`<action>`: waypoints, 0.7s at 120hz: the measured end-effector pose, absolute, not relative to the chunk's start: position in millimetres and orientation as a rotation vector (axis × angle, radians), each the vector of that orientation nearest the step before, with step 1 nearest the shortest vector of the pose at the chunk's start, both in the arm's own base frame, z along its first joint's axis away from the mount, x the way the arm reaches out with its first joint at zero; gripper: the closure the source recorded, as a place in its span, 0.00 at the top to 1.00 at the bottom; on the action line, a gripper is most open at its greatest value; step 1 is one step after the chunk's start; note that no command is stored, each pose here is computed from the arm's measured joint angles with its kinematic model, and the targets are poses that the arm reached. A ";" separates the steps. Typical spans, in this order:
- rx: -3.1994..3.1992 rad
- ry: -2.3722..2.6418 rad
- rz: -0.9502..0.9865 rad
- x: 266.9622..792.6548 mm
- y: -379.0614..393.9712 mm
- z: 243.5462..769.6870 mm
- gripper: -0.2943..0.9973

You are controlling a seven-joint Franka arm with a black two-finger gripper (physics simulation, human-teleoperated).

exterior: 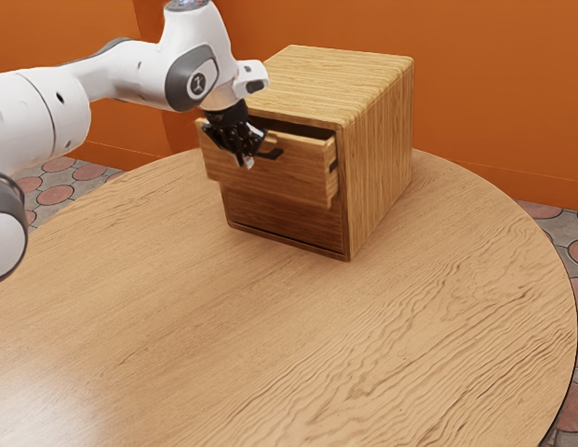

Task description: Push the drawer handle with one arm to close the drawer

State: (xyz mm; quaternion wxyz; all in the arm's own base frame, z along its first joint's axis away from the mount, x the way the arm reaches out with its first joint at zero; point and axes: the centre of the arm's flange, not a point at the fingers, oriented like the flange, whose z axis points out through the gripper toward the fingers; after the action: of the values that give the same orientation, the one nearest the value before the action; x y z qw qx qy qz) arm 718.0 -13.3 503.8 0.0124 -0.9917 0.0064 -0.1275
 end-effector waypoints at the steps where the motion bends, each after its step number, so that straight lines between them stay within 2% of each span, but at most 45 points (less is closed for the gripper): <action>1: -3.091 0.021 -0.404 718.9 -13.2 504.0 0.25; 46: -3.060 0.054 -0.592 744.9 -5.9 514.2 0.26; 51: -3.084 0.057 -0.522 715.0 -11.5 512.4 0.27; 58: -3.133 0.106 -0.393 636.7 -45.4 513.8 0.29; 66: -3.162 0.155 -0.330 574.2 -81.4 526.5 0.35; 76: -3.170 0.184 -0.314 517.4 -107.1 565.7 0.47; 84: -3.183 0.137 -0.275 494.9 -104.6 588.5 0.55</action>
State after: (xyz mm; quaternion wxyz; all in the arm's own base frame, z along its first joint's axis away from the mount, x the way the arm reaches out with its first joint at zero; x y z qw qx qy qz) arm 494.9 -104.6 588.5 -0.0280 -0.9950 0.0428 -0.0858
